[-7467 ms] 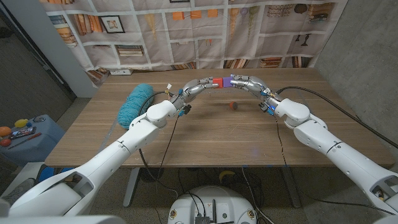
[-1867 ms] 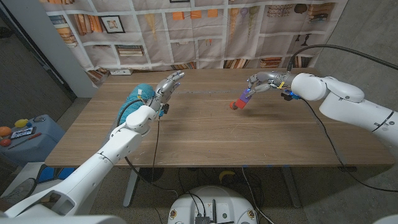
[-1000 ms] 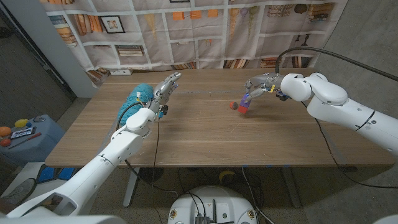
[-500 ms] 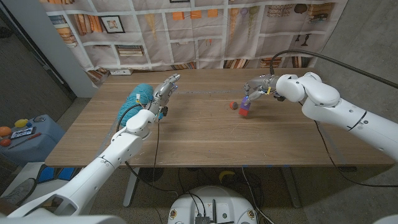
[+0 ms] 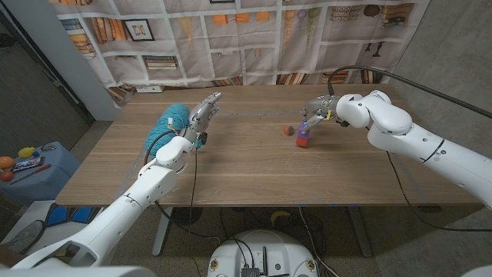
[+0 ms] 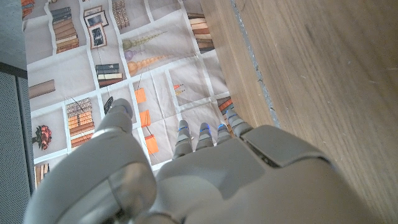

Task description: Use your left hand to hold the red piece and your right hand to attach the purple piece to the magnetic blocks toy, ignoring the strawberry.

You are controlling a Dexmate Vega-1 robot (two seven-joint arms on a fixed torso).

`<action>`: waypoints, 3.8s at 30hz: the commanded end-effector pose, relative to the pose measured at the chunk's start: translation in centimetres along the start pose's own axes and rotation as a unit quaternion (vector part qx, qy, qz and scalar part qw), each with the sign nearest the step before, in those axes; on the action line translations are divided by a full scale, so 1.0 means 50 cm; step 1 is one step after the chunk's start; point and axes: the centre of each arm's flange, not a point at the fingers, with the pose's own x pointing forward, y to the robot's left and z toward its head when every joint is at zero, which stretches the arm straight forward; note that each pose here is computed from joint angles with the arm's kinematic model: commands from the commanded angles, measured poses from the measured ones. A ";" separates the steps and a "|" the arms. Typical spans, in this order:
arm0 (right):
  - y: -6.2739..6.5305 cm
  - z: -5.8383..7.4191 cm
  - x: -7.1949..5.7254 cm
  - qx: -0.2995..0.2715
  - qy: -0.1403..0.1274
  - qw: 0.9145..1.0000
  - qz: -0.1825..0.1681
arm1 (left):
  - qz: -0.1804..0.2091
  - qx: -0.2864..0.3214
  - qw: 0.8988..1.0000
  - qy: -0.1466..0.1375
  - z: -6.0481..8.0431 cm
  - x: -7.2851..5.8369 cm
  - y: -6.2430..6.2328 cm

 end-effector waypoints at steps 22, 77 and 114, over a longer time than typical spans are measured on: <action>0.009 0.024 0.020 -0.023 0.022 0.999 0.017 | -0.014 -0.001 1.000 0.014 -0.005 0.009 0.018; 0.010 -0.003 0.011 0.057 -0.026 0.997 0.039 | 0.004 -0.007 1.000 0.004 -0.023 -0.009 0.044; 0.069 -0.119 0.032 0.396 -0.066 0.903 -0.149 | 0.002 0.022 0.999 -0.025 -0.021 0.013 0.102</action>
